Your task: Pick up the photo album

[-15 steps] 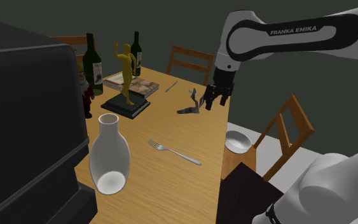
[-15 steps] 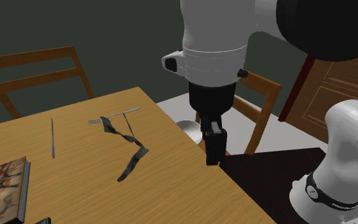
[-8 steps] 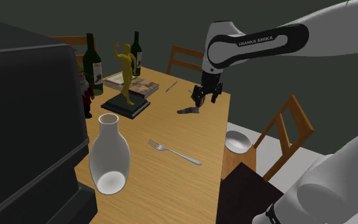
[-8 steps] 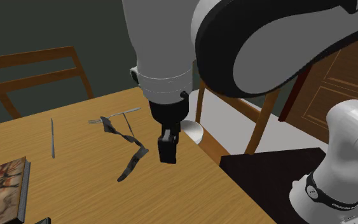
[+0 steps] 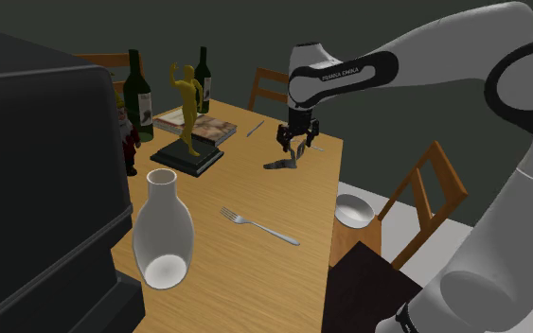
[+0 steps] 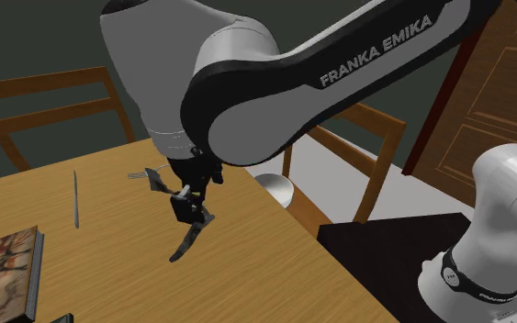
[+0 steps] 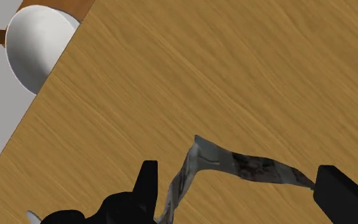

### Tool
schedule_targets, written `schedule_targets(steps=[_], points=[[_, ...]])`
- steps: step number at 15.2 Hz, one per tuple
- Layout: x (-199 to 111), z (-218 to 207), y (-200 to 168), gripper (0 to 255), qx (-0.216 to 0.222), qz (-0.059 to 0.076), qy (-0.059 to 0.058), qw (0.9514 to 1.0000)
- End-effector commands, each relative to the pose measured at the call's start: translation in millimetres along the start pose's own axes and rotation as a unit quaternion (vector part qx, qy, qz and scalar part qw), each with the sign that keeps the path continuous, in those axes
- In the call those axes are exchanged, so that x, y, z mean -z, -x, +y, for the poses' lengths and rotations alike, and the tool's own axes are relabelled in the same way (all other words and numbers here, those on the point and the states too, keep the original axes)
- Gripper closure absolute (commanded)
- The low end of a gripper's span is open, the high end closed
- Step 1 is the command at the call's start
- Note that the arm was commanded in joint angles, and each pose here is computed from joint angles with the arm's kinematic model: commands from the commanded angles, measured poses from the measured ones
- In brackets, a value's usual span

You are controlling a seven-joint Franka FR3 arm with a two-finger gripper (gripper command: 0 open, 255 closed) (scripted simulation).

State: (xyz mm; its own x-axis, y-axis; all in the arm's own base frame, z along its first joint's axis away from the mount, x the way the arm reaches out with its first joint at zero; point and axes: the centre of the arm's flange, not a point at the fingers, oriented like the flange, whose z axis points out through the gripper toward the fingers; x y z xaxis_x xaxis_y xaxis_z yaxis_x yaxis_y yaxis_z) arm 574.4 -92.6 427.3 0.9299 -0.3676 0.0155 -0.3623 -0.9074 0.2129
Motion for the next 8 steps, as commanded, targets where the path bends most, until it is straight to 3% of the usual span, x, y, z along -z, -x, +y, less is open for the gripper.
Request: schedule_targets(steps=[1, 8], points=[[-8.1, 3.5, -24.2, 0, -0.02, 0.004, 0.013, 0.9997], [-36.3, 26.5, -101.9, 0, -0.086, 0.017, 0.055, 0.9946]])
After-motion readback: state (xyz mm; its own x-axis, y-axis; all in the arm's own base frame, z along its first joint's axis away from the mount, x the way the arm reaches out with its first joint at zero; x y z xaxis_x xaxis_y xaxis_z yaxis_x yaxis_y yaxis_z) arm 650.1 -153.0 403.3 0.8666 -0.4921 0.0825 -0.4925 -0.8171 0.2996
